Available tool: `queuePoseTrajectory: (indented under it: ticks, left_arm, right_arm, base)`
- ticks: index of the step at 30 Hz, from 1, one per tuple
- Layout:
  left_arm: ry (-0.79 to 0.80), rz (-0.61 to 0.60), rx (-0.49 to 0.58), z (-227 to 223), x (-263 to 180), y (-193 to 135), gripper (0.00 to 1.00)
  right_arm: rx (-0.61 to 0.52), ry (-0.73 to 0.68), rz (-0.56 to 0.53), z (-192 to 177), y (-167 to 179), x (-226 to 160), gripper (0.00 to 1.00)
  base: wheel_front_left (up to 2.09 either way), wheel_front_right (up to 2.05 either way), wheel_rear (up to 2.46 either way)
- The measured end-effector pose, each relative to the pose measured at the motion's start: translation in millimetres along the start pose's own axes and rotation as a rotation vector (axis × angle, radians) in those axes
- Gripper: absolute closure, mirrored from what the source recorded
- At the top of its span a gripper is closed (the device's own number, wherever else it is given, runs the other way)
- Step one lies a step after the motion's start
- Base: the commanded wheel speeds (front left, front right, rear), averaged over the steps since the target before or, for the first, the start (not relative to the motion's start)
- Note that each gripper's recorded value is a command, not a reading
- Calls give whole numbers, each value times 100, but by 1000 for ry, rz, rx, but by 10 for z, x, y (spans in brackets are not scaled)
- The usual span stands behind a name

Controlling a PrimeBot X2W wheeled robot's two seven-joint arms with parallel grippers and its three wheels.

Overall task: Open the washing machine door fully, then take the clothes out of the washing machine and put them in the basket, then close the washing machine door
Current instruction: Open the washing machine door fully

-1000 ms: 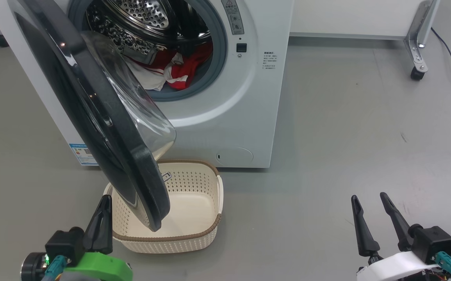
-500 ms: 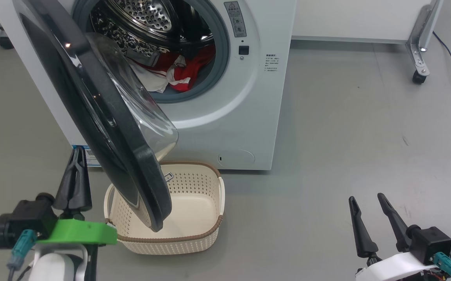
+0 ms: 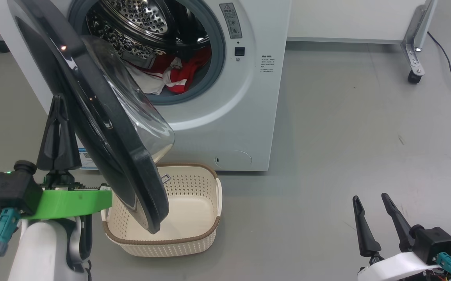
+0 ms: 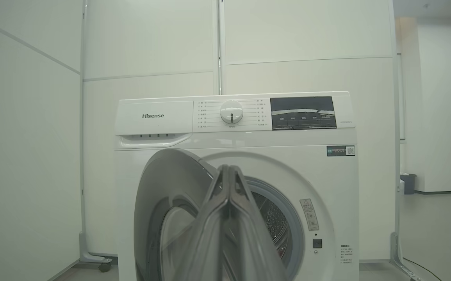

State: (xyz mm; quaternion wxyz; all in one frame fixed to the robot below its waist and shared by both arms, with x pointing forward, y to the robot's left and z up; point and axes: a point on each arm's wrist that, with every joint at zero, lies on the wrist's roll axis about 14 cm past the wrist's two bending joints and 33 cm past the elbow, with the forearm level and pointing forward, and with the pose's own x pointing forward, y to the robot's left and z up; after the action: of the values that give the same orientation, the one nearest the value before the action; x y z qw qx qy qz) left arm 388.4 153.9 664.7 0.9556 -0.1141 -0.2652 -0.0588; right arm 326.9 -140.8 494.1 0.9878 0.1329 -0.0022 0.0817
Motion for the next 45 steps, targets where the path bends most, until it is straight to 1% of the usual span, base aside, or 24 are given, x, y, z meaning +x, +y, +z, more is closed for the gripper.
queuePoseTrajectory:
  ticks: [3,6,12,19,22,24,28,39,45]
  left_arm:
    - [-28,-29,0,76,55,-87,100]
    - [-21,-84,-6,65,92,-250,100]
    - [44,-173,-32,-81,70,-537,100]
    - [187,-250,-59,-420,-30,-790,100]
    - [252,-258,-82,-573,-89,-838,100]
    - [308,-252,-118,-699,-156,-854,100]
    - [400,-266,-138,-905,-298,-919,100]
    - [579,-290,-138,-1306,-580,-1005,100]
    - [668,-260,-157,-1514,-719,-956,100]
  right_arm:
    - [-1,-2,-6,5,-16,-12,0]
    - [0,-2,-14,-1,-27,-30,0]
    - [11,7,-23,-38,-40,-68,0]
    - [9,8,-41,-44,-91,-96,0]
    - [6,9,-42,-49,-102,-111,0]
    - [7,8,-49,-46,-118,-118,0]
    - [9,6,-60,-44,-145,-129,0]
    - [16,9,-75,-61,-182,-158,0]
    - [18,13,-90,-80,-210,-180,0]
  base:
    - [0,0,0]
    - [0,0,0]
    - [0,0,0]
    - [0,0,0]
    - [0,0,0]
    - [0,0,0]
    - [0,0,0]
    - [0,0,0]
    - [0,0,0]
